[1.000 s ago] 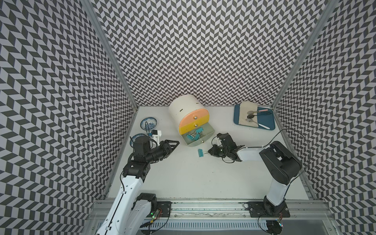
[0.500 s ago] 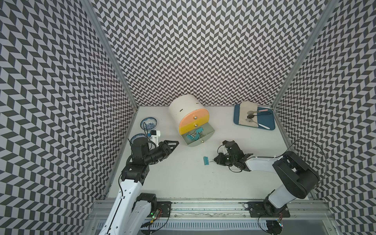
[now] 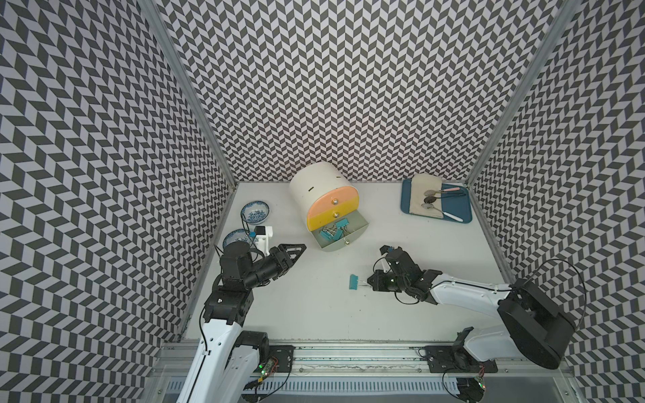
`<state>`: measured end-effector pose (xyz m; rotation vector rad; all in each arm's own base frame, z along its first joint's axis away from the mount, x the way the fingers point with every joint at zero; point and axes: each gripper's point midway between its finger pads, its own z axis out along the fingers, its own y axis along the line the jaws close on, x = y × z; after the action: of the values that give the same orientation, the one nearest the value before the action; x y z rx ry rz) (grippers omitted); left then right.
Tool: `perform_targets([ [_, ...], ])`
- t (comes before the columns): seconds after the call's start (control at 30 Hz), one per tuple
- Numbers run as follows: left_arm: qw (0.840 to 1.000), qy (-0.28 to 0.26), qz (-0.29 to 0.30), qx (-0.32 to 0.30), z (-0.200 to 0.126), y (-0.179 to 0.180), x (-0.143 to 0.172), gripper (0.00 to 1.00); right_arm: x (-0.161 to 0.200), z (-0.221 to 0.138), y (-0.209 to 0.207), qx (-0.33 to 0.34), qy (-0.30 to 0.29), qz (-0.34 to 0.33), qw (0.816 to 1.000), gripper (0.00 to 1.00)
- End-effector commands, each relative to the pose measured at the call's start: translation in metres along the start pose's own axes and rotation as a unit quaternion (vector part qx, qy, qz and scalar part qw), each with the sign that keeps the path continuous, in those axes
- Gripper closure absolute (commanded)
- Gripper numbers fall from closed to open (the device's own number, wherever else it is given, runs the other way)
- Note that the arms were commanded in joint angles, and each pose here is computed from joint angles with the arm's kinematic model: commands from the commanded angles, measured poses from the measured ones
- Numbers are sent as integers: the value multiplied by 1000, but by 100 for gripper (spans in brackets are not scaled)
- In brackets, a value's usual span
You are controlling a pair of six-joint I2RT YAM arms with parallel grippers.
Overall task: Put the binder clips in the drawer according to color
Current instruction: Move the binder clip to the center of the board.
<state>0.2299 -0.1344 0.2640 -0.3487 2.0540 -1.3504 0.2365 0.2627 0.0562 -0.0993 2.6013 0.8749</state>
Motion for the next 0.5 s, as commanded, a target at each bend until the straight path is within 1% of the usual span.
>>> perform_targets([
  [0.0, 1000, 0, -4, 0, -3, 2, 3, 53, -16, 3, 3, 18, -17, -23, 999, 100],
  [0.2, 1000, -2, -7, 1, -4, 1, 4, 53, -26, 17, -3, 35, -16, -20, 999, 100],
  [0.33, 1000, -1, -6, 1, -5, 0, 4, 53, -25, 25, -12, 46, -4, -18, 999, 100],
  [0.47, 1000, -1, -5, 0, -6, 1, 5, 52, -18, 27, -18, 51, 3, -17, 999, 100],
])
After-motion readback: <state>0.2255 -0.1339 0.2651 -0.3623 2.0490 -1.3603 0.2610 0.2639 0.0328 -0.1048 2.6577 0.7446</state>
